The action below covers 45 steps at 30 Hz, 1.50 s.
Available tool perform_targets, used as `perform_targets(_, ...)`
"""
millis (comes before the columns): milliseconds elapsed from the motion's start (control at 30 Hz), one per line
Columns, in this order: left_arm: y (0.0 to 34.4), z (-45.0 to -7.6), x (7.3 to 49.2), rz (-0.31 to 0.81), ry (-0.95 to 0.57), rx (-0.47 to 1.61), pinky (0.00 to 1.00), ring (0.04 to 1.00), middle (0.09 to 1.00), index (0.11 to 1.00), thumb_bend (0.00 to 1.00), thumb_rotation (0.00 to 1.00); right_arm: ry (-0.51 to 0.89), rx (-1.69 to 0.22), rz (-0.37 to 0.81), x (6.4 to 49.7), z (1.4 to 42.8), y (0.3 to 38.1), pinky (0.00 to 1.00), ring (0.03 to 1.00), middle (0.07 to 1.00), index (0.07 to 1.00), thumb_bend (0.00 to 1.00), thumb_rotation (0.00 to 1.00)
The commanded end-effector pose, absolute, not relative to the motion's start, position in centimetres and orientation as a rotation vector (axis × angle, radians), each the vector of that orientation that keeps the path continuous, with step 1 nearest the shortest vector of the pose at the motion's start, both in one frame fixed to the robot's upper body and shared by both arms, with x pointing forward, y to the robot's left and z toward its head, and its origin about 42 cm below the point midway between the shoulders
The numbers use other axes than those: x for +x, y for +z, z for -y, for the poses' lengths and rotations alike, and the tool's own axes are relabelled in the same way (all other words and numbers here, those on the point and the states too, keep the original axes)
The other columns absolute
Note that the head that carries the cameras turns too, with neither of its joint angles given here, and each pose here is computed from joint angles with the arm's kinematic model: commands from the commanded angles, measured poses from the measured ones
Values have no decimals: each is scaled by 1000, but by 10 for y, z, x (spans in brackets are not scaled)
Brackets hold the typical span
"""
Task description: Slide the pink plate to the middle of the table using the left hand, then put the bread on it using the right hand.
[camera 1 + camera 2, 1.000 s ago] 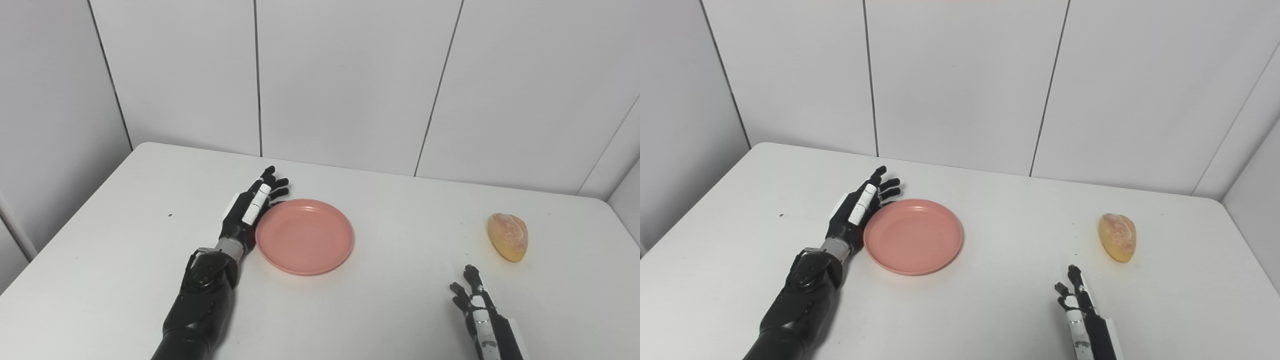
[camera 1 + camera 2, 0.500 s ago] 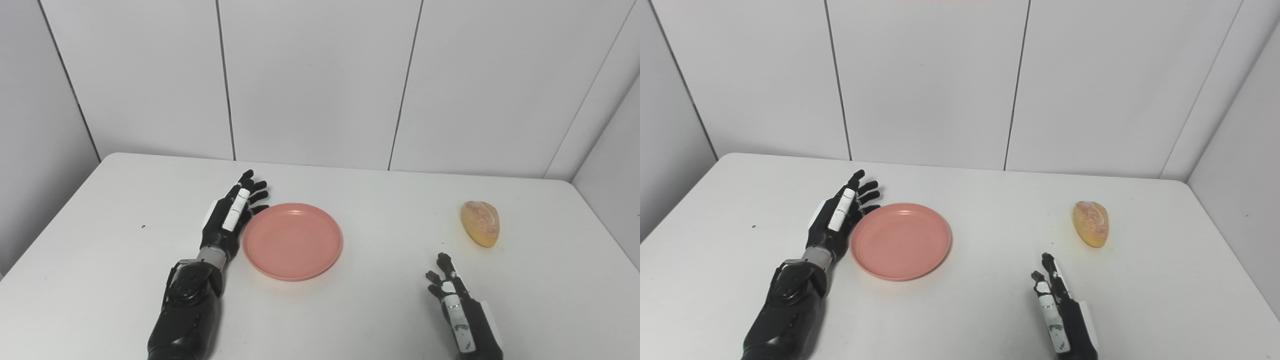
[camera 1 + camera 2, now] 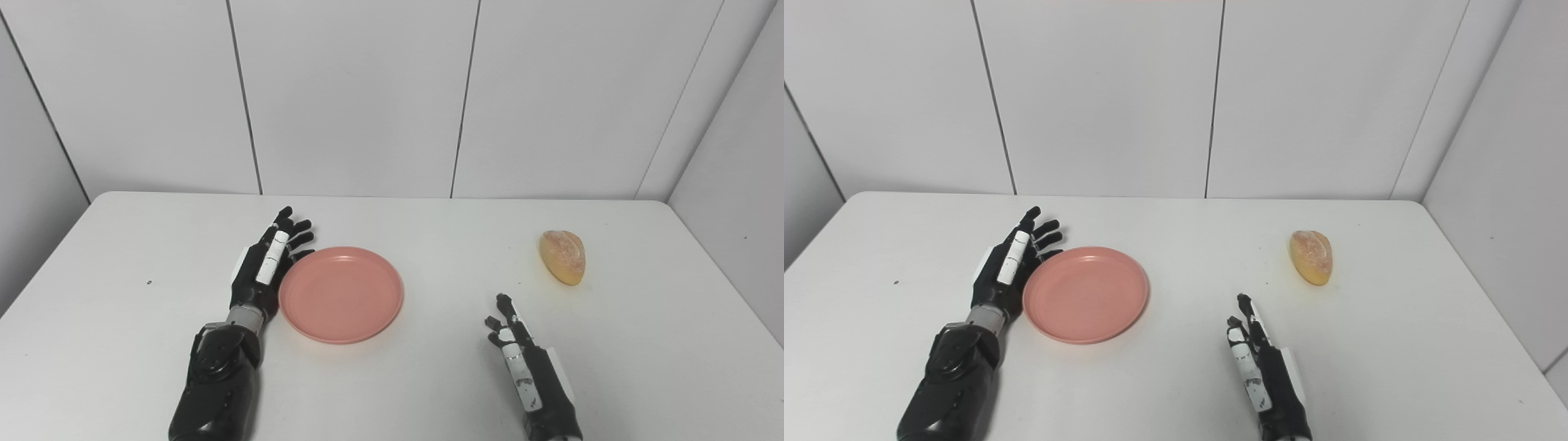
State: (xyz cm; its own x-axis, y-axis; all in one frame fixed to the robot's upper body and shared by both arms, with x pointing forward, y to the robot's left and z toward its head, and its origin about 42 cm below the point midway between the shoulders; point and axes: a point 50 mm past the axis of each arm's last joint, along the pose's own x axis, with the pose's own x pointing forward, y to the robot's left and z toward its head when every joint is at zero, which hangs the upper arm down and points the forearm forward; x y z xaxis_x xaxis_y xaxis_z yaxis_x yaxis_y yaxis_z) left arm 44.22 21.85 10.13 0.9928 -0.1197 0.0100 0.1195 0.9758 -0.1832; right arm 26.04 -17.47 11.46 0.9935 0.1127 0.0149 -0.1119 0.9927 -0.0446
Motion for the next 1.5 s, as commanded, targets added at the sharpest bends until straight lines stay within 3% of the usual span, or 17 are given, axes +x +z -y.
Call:
perform_targets(0, 60, -202, 415, -127, -136, -226, 691, 819, 819, 914, 872, 753, 152, -17, -12, 262, 157, 115, 906, 925, 985, 961, 780, 984)
perform_targets(1033, 62, -168, 411, -132, -183, -288, 675, 812, 814, 901, 876, 736, 137, -31, -3, 264, 136, 115, 860, 918, 982, 959, 782, 992)
perform_targets(1467, 60, -178, 410, -135, -171, -279, 675, 810, 808, 904, 861, 743, 143, -29, 18, 264, 138, 114, 874, 921, 984, 967, 788, 1000)
